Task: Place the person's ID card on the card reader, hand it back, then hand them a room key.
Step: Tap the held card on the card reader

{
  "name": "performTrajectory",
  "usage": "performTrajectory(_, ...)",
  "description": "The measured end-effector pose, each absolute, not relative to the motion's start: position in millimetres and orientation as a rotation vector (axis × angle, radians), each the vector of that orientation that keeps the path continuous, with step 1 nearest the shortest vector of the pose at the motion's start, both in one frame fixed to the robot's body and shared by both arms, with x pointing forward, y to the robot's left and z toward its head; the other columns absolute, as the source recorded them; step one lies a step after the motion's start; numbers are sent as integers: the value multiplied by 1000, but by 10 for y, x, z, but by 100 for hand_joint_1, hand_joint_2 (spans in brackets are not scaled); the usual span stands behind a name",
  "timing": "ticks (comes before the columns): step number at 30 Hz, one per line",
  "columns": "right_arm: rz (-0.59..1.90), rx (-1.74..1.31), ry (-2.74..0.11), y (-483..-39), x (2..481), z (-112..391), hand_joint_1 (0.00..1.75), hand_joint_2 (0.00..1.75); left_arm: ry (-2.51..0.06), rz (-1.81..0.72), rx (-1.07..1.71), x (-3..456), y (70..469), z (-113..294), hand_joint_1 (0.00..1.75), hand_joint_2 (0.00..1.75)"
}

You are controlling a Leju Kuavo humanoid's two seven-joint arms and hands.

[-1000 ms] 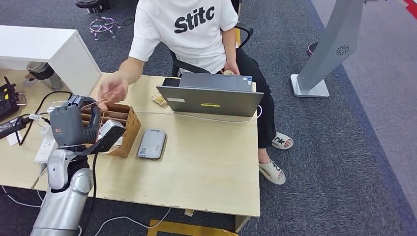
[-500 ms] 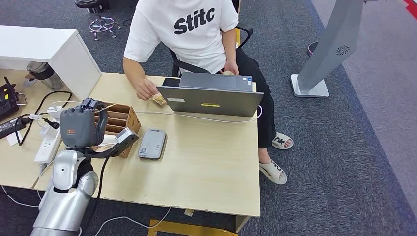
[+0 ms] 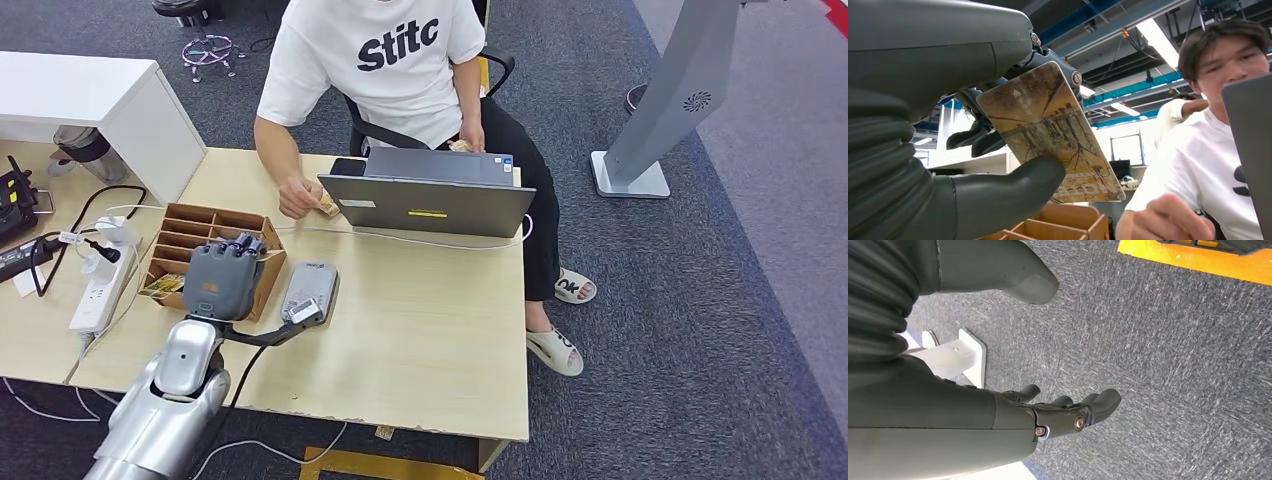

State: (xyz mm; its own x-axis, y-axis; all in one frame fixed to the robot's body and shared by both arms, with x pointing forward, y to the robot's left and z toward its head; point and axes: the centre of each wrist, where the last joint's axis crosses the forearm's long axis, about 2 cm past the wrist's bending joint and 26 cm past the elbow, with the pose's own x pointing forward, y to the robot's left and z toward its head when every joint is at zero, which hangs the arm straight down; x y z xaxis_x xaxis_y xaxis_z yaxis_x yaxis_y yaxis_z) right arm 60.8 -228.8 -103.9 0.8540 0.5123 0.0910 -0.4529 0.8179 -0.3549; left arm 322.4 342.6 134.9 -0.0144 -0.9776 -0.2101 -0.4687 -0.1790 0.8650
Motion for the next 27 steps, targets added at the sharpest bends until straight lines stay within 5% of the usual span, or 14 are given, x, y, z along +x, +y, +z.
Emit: performTrajectory(27,527,-327,-186,-2278,600,-1039,0,175,-1402,-1257,1591,3154,3410,947,175,175)
